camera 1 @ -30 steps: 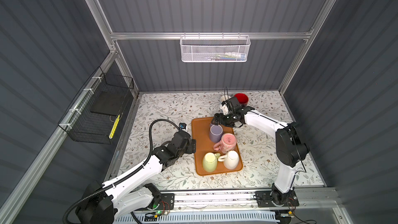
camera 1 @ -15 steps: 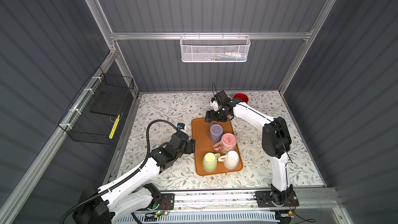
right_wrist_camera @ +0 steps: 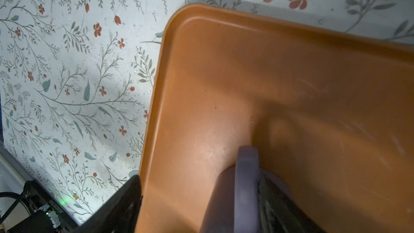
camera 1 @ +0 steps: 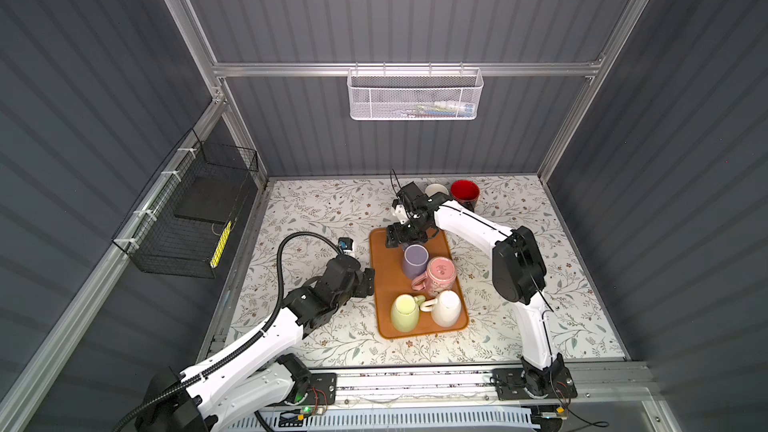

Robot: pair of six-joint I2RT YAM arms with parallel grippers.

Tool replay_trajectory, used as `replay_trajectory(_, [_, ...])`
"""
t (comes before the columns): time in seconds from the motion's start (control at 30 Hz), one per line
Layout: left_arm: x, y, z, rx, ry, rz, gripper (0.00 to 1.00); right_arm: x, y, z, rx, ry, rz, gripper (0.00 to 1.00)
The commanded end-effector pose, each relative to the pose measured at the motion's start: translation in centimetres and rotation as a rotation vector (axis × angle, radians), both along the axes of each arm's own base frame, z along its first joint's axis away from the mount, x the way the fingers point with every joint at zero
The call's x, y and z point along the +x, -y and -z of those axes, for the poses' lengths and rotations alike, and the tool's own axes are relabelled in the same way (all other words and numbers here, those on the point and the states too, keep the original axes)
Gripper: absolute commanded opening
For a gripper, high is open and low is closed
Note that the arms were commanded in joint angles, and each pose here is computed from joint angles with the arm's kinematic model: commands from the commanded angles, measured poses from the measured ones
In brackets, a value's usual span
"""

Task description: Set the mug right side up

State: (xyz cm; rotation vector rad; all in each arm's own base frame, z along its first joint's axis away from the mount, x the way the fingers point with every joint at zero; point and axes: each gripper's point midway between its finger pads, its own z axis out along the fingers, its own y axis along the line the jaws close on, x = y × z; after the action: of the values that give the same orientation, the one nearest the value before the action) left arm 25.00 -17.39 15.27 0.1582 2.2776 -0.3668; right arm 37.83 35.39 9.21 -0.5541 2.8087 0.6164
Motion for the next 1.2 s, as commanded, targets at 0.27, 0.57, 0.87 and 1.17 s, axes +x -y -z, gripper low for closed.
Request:
replay_trajectory(0.27, [-0.6,-1.0,0.3,-0.001,-0.007,-0.031,0.81,-2.1,-2.8,-0.8,0.036,-0.017,-0.082,0.8])
replay_trajectory(0.57, [-0.7,-0.8,1.2,-0.019,-0.041,-0.045,0.82,-2.8,-3.6,-4.2,0.12,0.027,-0.106,0.78])
replay_trajectory(0.87, [1.7,2.0,0.9,-0.005,-0.065,-0.016,0.7,-3.0,0.4,-9.1,0.056,0.199,-0.072,0.78])
replay_trajectory(1.17, [6.2,4.7,1.4,0.016,-0.108,-0.008,0.53,-5.0,6.4,-8.1,-0.095,0.249,-0.038,0.57])
